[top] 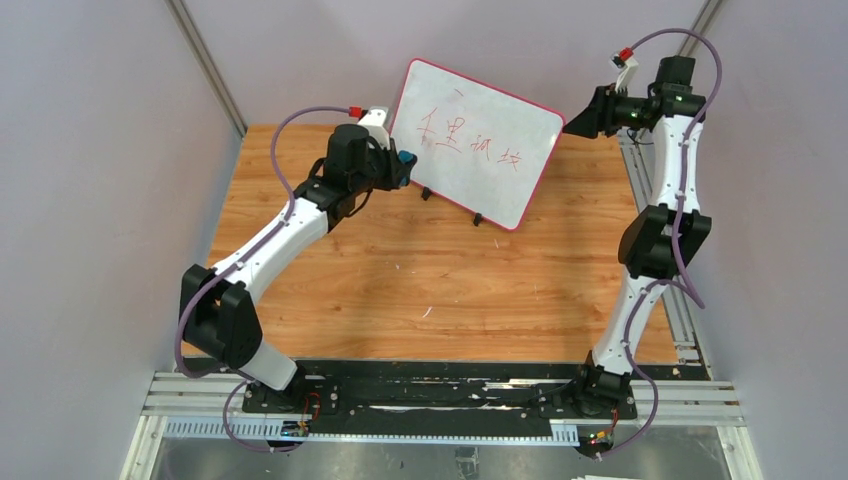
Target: Erase the whiteboard
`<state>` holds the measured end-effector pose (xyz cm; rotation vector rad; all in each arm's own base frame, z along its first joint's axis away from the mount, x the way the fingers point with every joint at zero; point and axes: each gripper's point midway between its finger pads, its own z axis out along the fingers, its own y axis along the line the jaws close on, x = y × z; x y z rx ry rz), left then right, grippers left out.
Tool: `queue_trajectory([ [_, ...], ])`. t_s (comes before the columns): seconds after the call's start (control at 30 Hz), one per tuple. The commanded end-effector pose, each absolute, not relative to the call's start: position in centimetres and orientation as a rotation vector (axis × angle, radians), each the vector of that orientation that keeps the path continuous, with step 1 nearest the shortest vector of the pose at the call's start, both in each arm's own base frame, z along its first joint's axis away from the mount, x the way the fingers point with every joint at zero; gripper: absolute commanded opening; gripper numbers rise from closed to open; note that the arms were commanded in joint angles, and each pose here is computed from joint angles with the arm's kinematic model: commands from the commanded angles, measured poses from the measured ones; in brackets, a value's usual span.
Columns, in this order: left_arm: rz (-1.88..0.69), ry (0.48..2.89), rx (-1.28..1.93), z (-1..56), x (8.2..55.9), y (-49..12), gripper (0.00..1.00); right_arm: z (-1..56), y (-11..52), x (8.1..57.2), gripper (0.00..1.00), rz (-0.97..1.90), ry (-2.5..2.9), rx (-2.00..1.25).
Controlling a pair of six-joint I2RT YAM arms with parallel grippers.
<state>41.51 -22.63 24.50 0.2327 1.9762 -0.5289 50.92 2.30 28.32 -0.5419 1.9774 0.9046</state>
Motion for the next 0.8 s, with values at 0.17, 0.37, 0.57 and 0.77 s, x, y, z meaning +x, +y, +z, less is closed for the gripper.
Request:
queue_trajectory([
  [0.17,-0.567,1.911,0.239,27.7,43.6,-23.7,0.00,28.1,3.9,53.0,0.55,0.954,1.936,-0.535],
  [0.37,-0.564,1.925,0.248,26.9,43.9,-23.8,0.00,27.3,4.4,53.3,0.54,0.978,1.945,-0.533],
  [0.57,-0.581,1.928,0.249,26.0,44.8,-24.3,0.00,26.7,5.5,52.8,0.50,1.006,1.956,-0.550],
  [0.77,-0.606,1.931,0.261,25.8,45.8,-25.2,0.00,26.1,6.6,52.4,0.37,1.012,1.967,-0.574],
])
